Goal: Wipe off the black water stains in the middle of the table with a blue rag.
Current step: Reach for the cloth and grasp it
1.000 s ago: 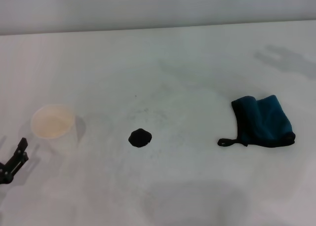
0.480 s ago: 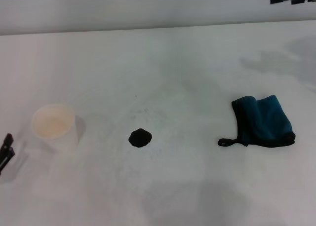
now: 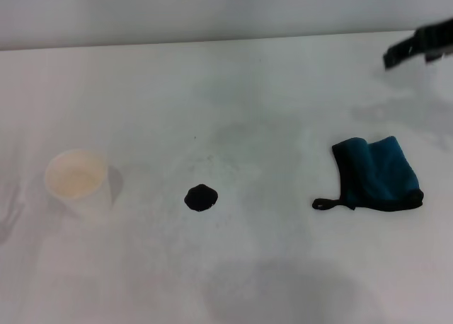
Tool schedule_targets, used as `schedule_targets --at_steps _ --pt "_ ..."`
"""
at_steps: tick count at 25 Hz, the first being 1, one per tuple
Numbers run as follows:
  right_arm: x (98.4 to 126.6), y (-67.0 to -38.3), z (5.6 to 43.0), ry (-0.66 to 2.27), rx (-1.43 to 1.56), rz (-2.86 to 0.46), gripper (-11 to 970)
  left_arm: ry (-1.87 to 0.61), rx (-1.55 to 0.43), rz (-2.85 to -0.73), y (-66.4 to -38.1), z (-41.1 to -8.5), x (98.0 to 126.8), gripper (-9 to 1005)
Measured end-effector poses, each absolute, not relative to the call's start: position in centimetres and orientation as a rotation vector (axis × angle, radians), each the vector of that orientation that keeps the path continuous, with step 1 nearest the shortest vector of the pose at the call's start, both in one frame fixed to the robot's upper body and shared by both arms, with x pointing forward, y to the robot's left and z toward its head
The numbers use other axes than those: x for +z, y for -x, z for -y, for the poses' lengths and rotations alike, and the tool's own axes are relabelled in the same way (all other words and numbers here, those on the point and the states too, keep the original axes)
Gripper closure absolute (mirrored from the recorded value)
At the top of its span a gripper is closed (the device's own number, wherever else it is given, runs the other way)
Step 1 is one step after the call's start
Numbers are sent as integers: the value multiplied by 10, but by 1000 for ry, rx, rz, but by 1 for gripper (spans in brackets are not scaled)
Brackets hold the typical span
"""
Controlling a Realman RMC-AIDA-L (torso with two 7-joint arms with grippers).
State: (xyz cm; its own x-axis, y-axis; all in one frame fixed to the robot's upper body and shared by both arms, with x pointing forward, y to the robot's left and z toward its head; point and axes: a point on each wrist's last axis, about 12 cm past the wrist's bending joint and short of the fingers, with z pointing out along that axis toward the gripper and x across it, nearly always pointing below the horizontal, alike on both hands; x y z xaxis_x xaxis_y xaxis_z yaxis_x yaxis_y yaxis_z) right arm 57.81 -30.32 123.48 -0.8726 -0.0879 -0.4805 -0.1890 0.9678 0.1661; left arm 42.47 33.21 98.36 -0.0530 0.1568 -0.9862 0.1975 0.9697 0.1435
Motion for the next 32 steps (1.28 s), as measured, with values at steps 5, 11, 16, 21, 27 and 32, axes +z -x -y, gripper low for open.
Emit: schedule_targets --at_steps 5,11,16,21,27,32 --pt "1207 -572 285 165 287 -2757 179 -233 17 -1601 -432 -337 989 120" --pt "1188 -569 258 164 243 -2806 180 -192 38 -1594 -436 -339 990 120" --pt "1176 -567 232 213 164 -2870 181 -190 36 -1589 -438 -338 991 120" --pt "1163 -572 211 281 45 -2932 182 -194 33 -1587 -441 -338 992 119" --pt "1147 -583 208 294 -32 -2985 183 -189 32 -1604 -442 -336 990 119" --pt "1134 -590 211 284 -60 -3008 199 -185 32 -1610 -440 -336 988 119"
